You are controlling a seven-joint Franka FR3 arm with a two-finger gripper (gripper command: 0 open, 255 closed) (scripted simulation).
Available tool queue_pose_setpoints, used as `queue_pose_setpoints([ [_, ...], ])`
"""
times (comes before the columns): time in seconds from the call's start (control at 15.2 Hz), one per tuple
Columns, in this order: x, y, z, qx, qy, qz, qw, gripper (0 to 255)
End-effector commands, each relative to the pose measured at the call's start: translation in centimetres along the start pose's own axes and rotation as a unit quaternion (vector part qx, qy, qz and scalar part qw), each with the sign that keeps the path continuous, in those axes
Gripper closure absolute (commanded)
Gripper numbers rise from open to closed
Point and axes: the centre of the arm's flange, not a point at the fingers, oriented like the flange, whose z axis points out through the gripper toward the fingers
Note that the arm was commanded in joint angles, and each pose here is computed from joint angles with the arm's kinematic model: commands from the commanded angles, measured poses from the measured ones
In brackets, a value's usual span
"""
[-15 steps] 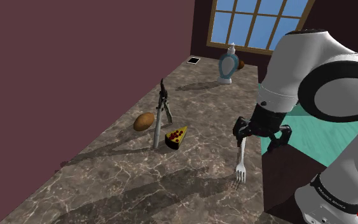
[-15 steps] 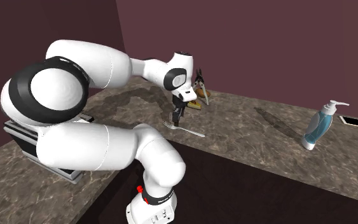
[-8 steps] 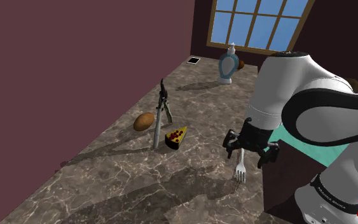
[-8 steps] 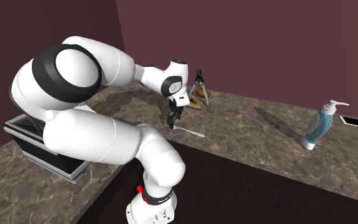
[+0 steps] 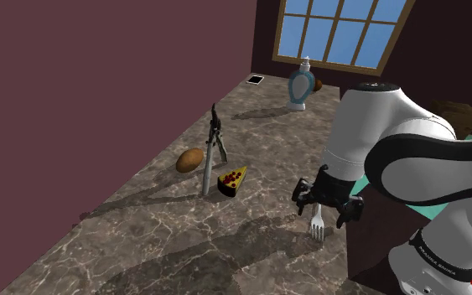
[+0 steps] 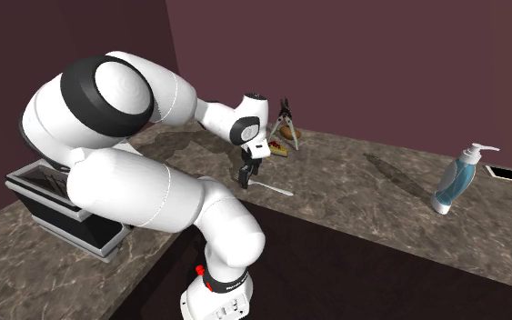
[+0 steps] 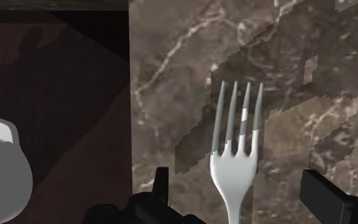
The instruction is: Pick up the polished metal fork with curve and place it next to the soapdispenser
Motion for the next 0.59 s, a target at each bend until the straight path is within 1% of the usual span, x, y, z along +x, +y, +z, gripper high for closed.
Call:
queue_pose_setpoints([
  [0.0,0.0,-0.01,0.02,0.0,0.0,0.0,1.0,0],
  [0.13,0.0,-0.01,0.01,0.0,0.0,0.0,1.0,0],
  [0.2,0.0,-0.01,0.01,0.0,0.0,0.0,1.0,255],
  [0.53,0.06,-0.17,0.1,0.0,0.0,0.0,1.0,255],
])
